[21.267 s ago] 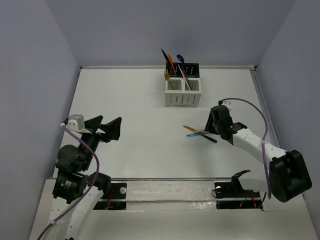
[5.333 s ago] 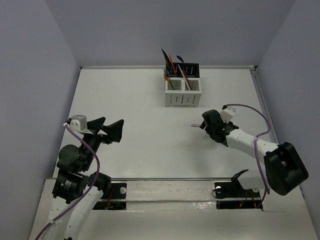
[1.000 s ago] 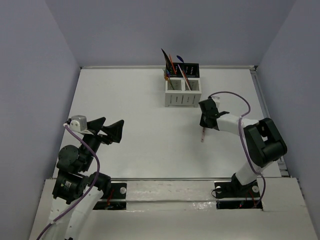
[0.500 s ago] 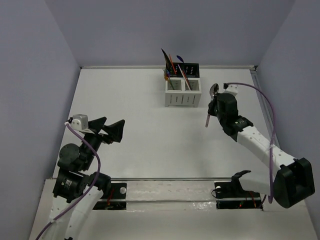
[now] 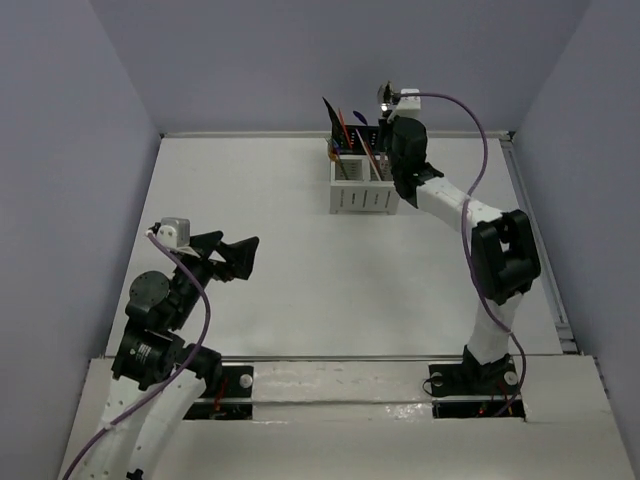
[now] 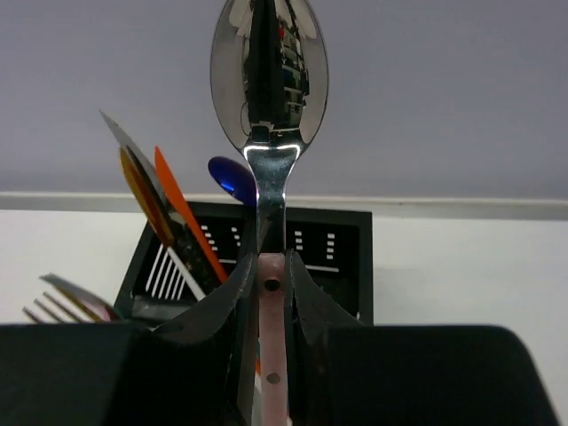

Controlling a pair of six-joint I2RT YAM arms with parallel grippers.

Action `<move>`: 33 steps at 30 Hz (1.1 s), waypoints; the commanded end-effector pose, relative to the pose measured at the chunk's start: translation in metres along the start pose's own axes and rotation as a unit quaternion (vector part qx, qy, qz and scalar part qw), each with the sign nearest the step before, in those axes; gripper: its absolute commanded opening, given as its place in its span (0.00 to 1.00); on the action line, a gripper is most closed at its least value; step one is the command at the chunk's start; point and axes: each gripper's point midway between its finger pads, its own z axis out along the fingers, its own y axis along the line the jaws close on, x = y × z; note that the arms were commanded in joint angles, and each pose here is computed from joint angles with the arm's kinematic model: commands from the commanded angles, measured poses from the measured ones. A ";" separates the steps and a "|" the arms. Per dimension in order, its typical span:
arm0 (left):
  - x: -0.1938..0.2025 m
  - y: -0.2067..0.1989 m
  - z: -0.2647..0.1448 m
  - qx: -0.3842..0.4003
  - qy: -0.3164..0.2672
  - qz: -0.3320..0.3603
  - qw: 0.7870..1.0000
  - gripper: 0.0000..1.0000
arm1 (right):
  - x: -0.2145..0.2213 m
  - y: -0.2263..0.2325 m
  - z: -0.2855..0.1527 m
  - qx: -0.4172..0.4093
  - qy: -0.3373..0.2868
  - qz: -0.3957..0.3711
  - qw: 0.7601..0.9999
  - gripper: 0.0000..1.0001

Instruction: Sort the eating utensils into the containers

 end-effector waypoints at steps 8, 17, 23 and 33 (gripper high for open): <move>-0.003 -0.006 0.010 0.021 -0.005 0.011 1.000 0.99 | -0.091 0.007 0.081 0.049 -0.161 -0.046 0.985 0.00; -0.002 -0.002 0.015 0.012 0.000 0.010 1.000 0.99 | -0.046 0.000 0.098 0.045 -0.146 -0.050 0.987 0.00; -0.003 -0.001 0.016 0.010 -0.003 0.010 1.000 0.99 | -0.014 -0.003 0.093 0.041 -0.130 -0.052 0.989 0.08; -0.011 -0.003 0.011 0.015 -0.021 0.011 1.000 0.99 | -0.030 0.000 0.073 0.018 -0.125 -0.041 0.991 0.73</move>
